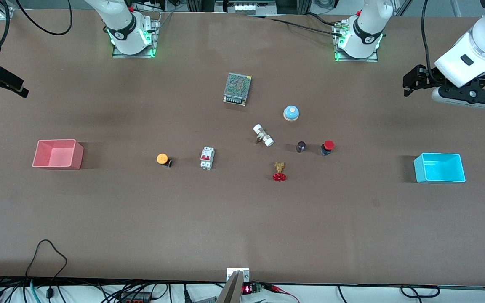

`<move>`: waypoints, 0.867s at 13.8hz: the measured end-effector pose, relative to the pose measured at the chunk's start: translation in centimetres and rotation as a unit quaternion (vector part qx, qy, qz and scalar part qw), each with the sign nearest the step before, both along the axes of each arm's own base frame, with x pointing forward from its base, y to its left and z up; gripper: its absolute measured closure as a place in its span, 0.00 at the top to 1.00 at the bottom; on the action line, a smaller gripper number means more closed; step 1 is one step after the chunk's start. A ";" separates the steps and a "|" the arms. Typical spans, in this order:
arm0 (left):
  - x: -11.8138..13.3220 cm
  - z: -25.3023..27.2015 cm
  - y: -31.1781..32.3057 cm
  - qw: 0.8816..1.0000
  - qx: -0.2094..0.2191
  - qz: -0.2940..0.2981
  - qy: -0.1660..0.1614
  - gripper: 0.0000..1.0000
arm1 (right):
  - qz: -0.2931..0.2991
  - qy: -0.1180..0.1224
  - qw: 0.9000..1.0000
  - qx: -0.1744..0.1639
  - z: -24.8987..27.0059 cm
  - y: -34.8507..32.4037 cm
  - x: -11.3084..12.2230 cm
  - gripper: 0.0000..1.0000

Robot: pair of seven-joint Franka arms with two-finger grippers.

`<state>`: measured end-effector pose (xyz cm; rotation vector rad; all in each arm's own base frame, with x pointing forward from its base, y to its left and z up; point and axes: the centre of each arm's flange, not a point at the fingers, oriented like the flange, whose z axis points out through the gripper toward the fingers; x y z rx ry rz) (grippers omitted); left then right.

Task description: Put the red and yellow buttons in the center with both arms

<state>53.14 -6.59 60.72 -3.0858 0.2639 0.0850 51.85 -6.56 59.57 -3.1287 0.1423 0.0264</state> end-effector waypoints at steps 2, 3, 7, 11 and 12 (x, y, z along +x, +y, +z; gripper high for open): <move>0.2 0.1 0.1 1.000 -0.001 0.002 -0.005 1.00 | 0.001 0.003 1.000 0.000 -0.1 0.1 0.0 1.00; 0.2 0.1 0.1 1.000 -0.001 0.002 -0.006 1.00 | 0.001 0.003 1.000 0.000 -0.1 0.1 0.0 1.00; 0.2 0.2 -0.1 1.000 -0.001 0.002 -0.006 1.00 | 0.001 0.005 1.000 0.000 0.0 0.2 -0.2 1.00; 0.2 0.3 -0.2 1.000 -0.001 0.004 -0.008 1.00 | 0.001 0.007 1.000 0.001 0.0 0.2 -0.2 1.00; 0.2 0.3 -0.2 1.000 -0.001 0.004 -0.008 1.00 | 0.001 0.007 1.000 0.001 0.0 0.2 -0.2 1.00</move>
